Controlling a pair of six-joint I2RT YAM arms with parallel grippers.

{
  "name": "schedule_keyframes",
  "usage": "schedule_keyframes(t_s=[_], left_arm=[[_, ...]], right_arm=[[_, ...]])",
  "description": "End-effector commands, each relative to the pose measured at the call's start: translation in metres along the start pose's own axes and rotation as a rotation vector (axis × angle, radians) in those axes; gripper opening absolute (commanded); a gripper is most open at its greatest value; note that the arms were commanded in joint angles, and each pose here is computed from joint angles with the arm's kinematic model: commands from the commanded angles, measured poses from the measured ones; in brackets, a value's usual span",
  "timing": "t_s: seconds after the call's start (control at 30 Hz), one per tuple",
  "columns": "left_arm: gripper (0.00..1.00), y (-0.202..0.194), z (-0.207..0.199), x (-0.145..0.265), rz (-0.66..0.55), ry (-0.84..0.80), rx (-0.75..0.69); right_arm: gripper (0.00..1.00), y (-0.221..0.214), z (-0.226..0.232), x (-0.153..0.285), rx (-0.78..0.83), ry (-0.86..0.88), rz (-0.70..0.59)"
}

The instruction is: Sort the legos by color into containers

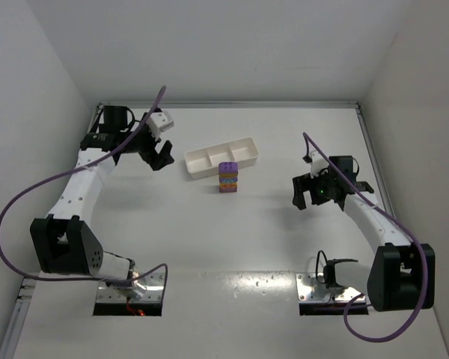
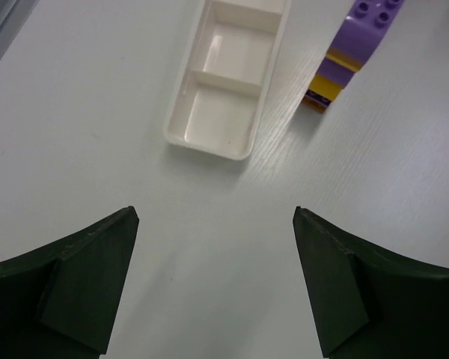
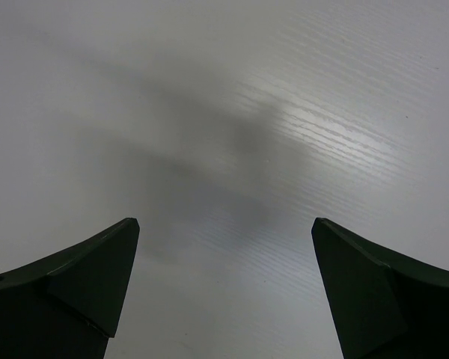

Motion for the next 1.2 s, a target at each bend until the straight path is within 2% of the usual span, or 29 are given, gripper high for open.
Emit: schedule_keyframes(t_s=[0.0, 0.13, 0.47, 0.63, 0.93, 1.17], left_arm=[[0.91, 0.018, -0.025, -0.008, -0.085, -0.193, -0.106], [0.9, 0.038, -0.041, -0.019, -0.185, -0.307, -0.173], [0.88, 0.095, -0.069, -0.082, -0.176, -0.433, -0.274], [0.86, 0.096, -0.09, -0.112, -0.121, -0.474, -0.302], [0.85, 0.088, -0.122, -0.139, -0.053, -0.534, -0.345], [0.8, 0.074, -0.128, -0.16, -0.003, -0.56, -0.327]], right_arm=[[1.0, 0.013, 0.004, 0.003, 0.041, 0.039, -0.04], [1.0, 0.009, 0.004, 0.001, 0.034, 0.042, -0.019], [1.0, 0.005, 0.003, -0.002, 0.028, 0.036, -0.001], [1.0, 0.005, 0.001, -0.002, 0.028, 0.026, 0.001], [1.0, 0.007, -0.001, -0.003, 0.028, 0.017, 0.002], [0.99, 0.007, 0.001, -0.003, 0.028, 0.026, 0.001]])
Point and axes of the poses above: each gripper's point midway between its finger pads, its own x axis back along the fingers, its own z axis along the line the jaws close on, y = z × x, the point moved 3 cm from there along x, back along the fingers, and after that the axes turned 6 degrees about -x, right-handed, at the moved point
